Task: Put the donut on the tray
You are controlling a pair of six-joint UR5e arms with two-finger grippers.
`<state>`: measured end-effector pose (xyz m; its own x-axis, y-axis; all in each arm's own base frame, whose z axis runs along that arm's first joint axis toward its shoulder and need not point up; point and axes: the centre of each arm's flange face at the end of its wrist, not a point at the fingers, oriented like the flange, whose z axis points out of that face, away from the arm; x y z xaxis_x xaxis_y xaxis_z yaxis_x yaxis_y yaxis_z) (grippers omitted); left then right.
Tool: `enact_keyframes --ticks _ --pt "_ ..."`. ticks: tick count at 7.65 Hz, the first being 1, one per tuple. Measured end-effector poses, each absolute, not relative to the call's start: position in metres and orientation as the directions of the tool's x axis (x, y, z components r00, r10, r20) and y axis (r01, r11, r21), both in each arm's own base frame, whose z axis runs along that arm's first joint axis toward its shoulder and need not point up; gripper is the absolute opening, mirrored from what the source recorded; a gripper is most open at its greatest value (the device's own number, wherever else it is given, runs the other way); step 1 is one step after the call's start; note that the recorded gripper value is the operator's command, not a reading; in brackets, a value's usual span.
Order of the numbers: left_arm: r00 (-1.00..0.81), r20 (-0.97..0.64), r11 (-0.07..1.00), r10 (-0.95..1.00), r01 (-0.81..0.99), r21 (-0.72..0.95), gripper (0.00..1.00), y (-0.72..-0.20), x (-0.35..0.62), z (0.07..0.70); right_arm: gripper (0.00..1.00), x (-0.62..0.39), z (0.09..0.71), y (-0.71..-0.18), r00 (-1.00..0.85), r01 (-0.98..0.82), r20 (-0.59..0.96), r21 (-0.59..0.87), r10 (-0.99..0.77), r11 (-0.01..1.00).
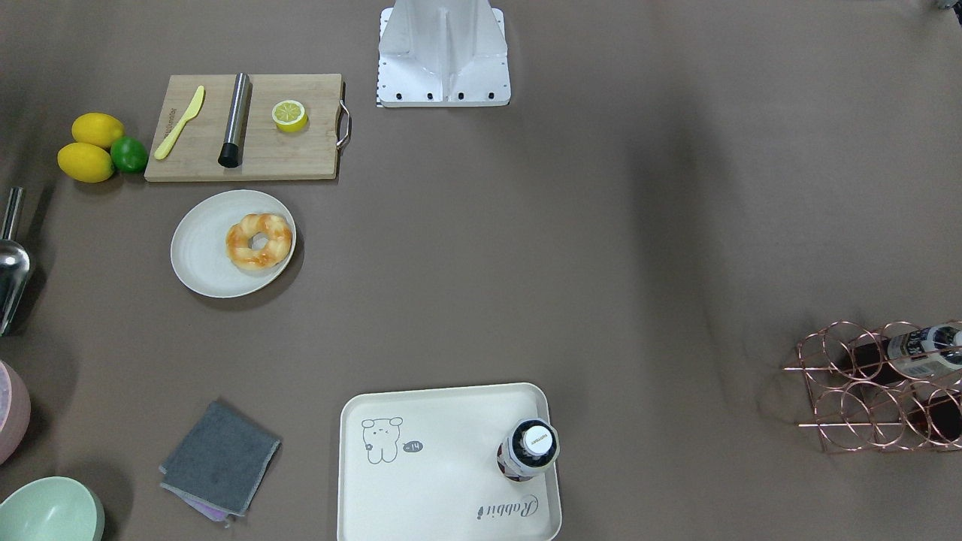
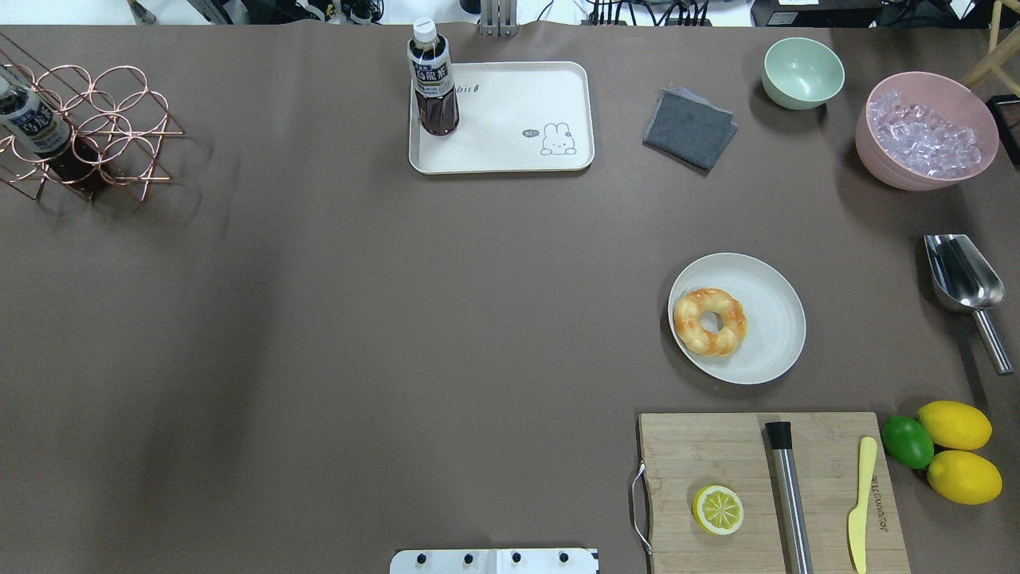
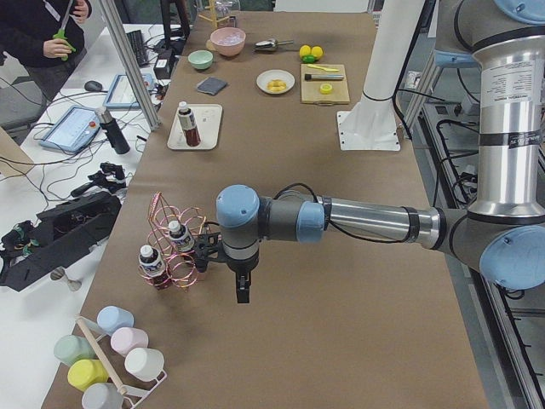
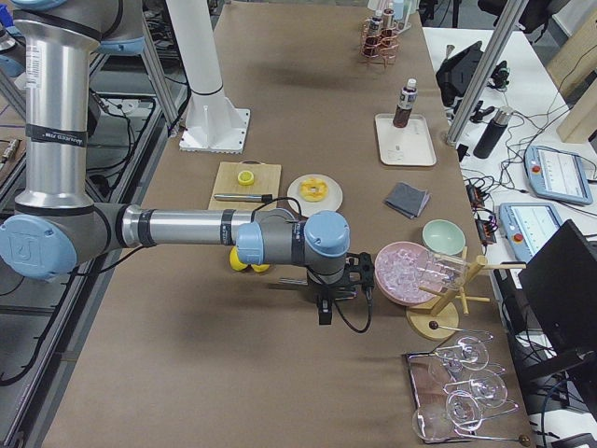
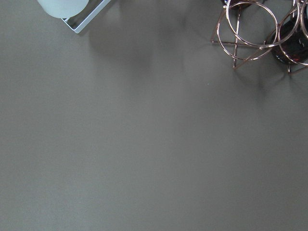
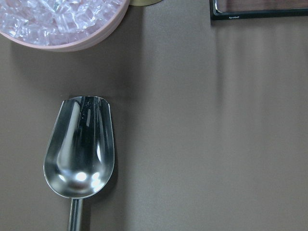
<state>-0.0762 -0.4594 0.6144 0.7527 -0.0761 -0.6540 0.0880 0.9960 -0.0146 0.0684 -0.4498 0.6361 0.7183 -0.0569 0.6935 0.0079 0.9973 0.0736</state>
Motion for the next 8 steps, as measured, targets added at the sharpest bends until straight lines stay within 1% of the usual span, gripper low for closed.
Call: enact_keyframes --ticks 8 --pt "0.753 -0.652 0.996 -0.089 0.088 -0.035 0.98 -0.457 -0.076 0.626 1.00 0.068 0.632 -0.453 0.717 0.007 0.694 0.081 -0.062 0.997"
